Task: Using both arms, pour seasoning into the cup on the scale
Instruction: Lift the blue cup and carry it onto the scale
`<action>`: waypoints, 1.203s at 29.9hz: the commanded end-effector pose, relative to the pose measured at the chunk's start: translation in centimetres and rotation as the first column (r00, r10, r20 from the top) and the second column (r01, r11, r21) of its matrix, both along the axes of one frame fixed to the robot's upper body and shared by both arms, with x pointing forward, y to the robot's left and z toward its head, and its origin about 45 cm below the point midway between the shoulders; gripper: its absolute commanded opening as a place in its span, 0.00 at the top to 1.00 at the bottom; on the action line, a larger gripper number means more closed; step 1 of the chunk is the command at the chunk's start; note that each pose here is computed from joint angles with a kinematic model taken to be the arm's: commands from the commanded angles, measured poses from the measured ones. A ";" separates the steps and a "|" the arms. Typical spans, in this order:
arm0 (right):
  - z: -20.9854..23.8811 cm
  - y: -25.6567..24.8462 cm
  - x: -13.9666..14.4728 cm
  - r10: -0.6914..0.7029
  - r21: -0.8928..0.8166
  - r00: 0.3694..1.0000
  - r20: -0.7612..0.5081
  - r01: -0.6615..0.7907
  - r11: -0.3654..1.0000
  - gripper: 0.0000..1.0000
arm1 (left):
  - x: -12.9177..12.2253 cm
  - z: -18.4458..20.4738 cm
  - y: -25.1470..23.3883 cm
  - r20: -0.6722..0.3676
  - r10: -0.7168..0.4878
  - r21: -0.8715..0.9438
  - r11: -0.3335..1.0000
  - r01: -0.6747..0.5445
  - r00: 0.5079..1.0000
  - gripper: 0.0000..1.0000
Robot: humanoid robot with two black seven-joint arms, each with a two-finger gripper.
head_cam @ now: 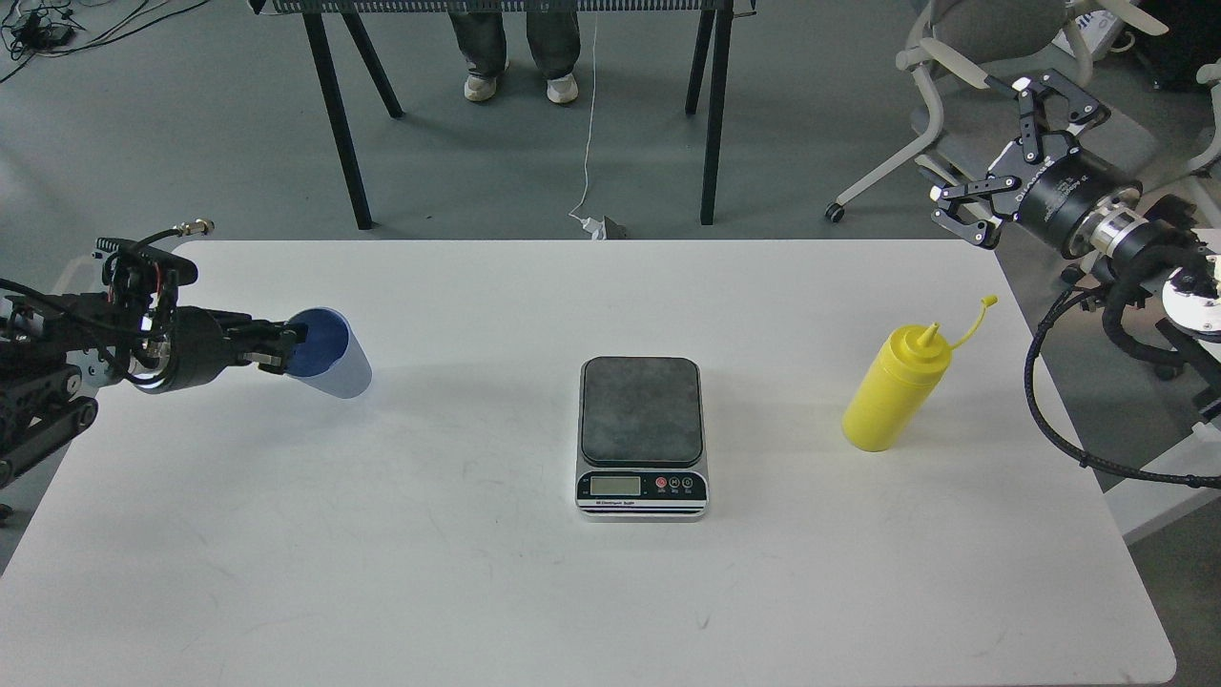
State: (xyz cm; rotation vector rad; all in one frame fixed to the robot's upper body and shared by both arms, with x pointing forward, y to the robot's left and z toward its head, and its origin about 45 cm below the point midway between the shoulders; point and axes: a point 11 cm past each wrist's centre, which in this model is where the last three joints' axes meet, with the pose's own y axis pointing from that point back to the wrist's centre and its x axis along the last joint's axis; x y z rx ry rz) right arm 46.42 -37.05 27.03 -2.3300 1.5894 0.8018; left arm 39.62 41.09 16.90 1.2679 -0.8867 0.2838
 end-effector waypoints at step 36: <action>2.3 -0.5 1.4 -0.027 -0.016 0.999 0.042 0.028 0.999 0.01 | 3.4 1.9 -17.6 -0.009 -0.336 -0.100 0.938 0.333 0.942 0.94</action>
